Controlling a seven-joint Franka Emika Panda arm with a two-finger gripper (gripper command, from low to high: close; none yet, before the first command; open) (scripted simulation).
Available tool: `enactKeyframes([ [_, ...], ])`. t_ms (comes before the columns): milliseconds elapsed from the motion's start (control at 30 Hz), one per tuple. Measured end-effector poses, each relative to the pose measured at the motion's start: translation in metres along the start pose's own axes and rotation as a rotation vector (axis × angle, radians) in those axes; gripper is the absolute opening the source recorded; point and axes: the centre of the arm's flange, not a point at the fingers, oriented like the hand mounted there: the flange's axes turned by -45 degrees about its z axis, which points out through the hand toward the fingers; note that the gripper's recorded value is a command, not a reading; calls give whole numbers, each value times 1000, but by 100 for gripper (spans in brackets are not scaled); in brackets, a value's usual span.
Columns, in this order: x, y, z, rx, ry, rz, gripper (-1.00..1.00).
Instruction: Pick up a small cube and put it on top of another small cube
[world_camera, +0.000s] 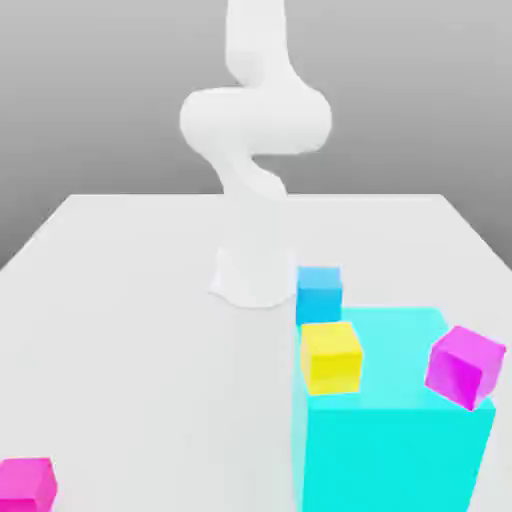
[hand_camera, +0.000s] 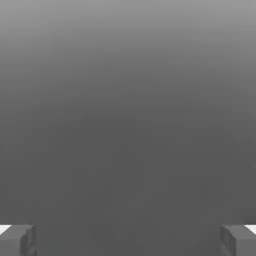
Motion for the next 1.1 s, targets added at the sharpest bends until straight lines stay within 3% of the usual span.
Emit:
enactKeyframes([
  [500,-33,119,250,-282,-309,632,0],
  [967,-191,249,428,-527,-549,1255,0],
  [1100,-238,262,471,-553,-574,1327,0],
])
